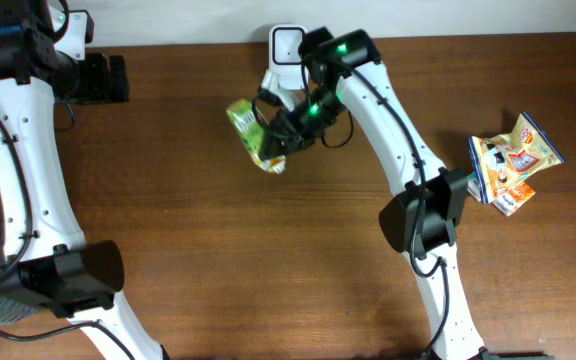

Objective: Scan the item barcode
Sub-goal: 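Hold the green tea pouch up at the scanner with right gripper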

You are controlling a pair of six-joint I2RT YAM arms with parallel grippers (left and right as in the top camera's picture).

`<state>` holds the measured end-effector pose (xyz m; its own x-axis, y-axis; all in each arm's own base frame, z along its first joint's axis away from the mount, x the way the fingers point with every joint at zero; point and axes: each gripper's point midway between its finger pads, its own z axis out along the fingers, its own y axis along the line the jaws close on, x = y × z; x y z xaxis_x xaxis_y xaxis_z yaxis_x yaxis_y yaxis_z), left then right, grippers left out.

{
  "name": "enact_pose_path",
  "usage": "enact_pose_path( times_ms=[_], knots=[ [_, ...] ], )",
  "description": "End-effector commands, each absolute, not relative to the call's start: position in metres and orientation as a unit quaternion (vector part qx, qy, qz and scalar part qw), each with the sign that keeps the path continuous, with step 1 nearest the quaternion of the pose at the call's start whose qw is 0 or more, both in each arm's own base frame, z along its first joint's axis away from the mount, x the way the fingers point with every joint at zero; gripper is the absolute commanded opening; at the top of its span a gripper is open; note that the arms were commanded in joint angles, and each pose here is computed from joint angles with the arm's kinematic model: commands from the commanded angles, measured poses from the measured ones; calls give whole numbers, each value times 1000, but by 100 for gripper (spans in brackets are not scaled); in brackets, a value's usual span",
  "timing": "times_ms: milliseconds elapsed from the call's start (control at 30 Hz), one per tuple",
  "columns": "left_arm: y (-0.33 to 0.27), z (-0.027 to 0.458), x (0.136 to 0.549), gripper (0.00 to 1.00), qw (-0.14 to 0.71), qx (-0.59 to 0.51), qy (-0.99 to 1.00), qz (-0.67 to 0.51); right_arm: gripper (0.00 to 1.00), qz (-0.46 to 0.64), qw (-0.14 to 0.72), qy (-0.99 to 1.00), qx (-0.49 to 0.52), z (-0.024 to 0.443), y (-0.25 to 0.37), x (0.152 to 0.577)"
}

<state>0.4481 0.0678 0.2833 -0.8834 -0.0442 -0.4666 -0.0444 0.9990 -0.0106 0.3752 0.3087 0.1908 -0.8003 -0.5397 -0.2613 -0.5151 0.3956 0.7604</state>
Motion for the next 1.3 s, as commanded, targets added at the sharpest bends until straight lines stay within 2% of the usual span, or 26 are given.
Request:
enact_pose_path(
  times_ms=[0, 133, 300, 367, 433, 667, 733, 867, 967, 1100, 1267],
  knots=[
    [71, 283, 448, 99, 241, -20, 970, 1, 26, -536, -13, -802, 264, 254, 308, 383],
    [71, 283, 448, 99, 241, -20, 970, 1, 27, -605, -55, -756, 244, 297, 287, 400],
    [71, 283, 448, 99, 241, -20, 970, 1, 26, -602, -80, -756, 243, 299, 275, 412],
    [71, 283, 448, 99, 241, -20, 970, 1, 20, -602, -88, -754, 249, 300, 276, 415],
    [71, 283, 448, 99, 241, -20, 970, 1, 9, -602, -96, -751, 253, 301, 276, 417],
    [71, 283, 448, 99, 241, -20, 970, 1, 7, -537, -122, -796, 249, 280, 272, 438],
    [71, 283, 448, 99, 241, -20, 970, 1, 4, -471, -149, -835, 244, 263, 263, 455],
    [71, 283, 448, 99, 241, -20, 970, 1, 4, -201, -224, -923, 239, 214, 230, 501],
    [71, 283, 448, 99, 241, -20, 970, 1, 4, 26, -301, -928, 219, 216, 205, 536],
    [71, 283, 448, 99, 241, -20, 970, 1, 4, 141, -353, -884, 270, 231, 215, 555],
    [71, 283, 448, 99, 241, -20, 970, 1, 4, 308, -368, -828, 290, 236, 191, 588]
  ],
)
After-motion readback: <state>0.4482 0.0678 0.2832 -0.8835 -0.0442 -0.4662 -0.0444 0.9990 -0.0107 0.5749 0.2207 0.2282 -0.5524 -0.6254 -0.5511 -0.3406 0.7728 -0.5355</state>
